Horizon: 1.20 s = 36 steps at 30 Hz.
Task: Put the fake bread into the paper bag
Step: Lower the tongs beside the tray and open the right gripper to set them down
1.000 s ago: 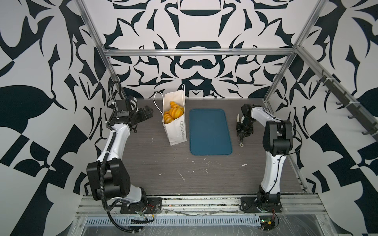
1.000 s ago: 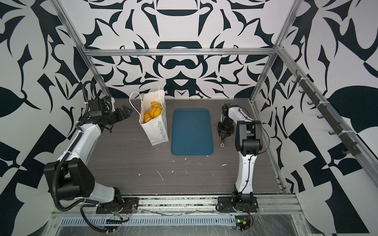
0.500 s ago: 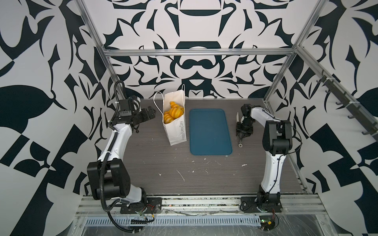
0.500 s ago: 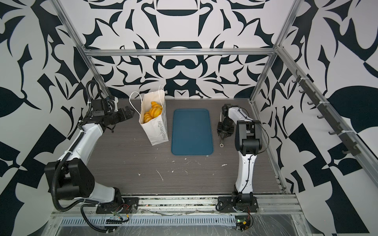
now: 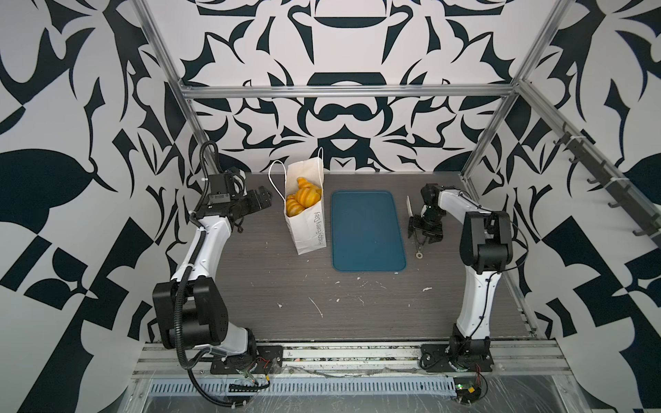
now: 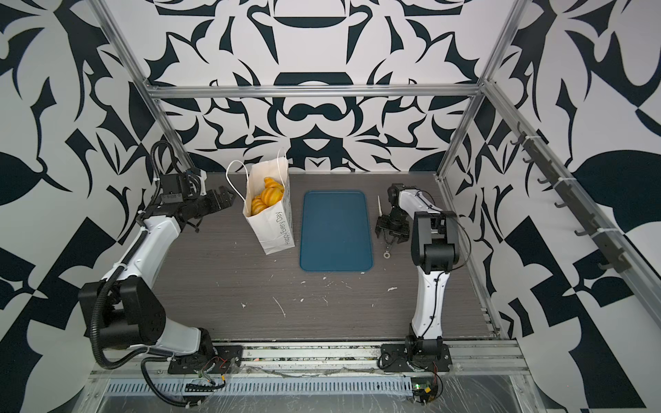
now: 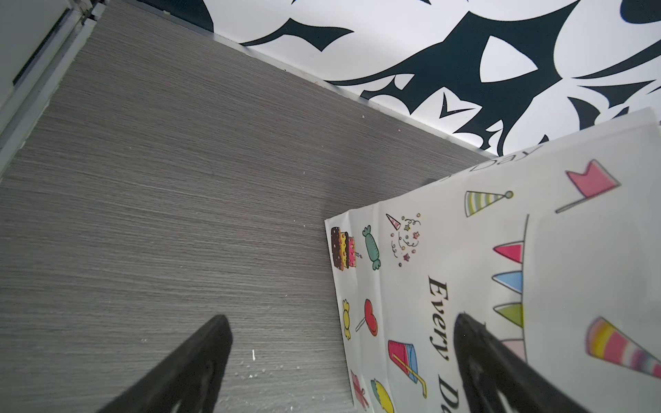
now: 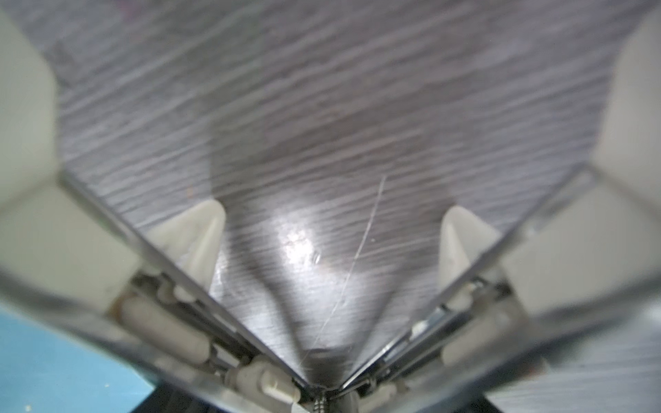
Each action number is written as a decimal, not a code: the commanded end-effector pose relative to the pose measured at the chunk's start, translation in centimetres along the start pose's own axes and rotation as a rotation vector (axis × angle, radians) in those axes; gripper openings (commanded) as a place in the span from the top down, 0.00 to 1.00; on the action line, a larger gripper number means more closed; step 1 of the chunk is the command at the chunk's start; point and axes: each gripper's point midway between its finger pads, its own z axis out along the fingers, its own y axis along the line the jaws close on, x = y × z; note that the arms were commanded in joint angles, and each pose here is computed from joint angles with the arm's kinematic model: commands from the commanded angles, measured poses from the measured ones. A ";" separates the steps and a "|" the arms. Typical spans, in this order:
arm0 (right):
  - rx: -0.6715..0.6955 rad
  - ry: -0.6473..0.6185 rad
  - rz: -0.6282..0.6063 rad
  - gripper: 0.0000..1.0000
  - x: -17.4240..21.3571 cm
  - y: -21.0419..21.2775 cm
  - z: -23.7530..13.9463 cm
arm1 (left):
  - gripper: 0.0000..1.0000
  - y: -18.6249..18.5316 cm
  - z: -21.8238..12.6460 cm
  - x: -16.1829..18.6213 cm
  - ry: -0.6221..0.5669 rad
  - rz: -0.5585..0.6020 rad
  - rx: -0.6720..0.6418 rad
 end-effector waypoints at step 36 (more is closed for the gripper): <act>-0.071 -0.993 -0.065 0.11 -6.0 -0.3 -16.2 | 0.01 3.9 5.7 5.5 -0.126 0.141 0.010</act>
